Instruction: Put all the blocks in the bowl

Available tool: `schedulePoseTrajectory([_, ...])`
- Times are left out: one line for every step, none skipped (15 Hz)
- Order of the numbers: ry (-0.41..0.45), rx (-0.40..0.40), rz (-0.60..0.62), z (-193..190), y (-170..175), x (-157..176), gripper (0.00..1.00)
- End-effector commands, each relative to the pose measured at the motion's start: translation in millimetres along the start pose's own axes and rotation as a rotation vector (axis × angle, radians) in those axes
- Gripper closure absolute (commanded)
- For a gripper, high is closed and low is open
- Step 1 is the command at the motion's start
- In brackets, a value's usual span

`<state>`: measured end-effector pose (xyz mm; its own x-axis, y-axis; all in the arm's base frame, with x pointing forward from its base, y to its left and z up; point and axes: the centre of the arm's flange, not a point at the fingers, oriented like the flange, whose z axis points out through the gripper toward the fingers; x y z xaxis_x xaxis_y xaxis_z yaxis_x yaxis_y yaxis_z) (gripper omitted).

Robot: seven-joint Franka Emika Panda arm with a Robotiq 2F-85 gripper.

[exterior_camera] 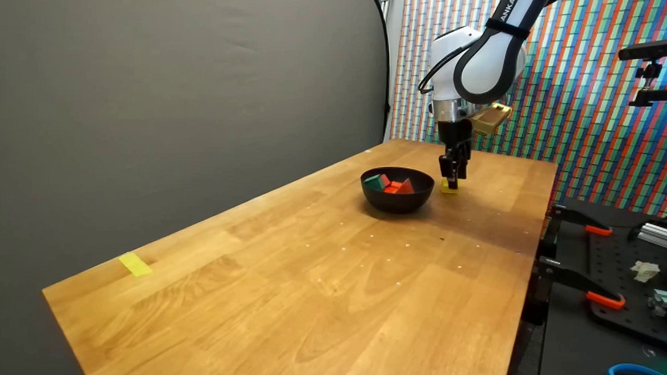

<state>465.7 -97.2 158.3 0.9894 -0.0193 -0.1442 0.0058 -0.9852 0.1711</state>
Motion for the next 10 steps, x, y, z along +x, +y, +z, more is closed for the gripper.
schedulePoseTrajectory([0.023, -0.007, 0.025, 1.6, 3.1, 11.9, 0.7])
schedulePoseTrajectory([0.029, -0.006, 0.032, 0.6, 3.4, 12.1, 0.77])
schedulePoseTrajectory([0.041, -0.003, 0.04, -3.5, 3.9, 12.3, 0.82])
schedulePoseTrajectory([0.055, -0.002, 0.046, -5.4, 3.0, 12.0, 0.83])
schedulePoseTrajectory([0.065, 0.001, 0.054, -8.4, 3.3, 11.7, 0.84])
schedulePoseTrajectory([0.086, -0.001, 0.058, -15.6, 3.7, 9.1, 0.83])
schedulePoseTrajectory([0.106, -0.008, 0.058, -23.3, 4.2, 6.6, 0.83])
schedulePoseTrajectory([0.136, -0.019, 0.05, -37.0, 4.4, 2.3, 0.84])
schedulePoseTrajectory([0.163, -0.03, 0.043, -48.2, 4.5, -0.1, 0.83])
schedulePoseTrajectory([0.192, -0.041, 0.032, -62.8, 5.2, -3.5, 0.83])
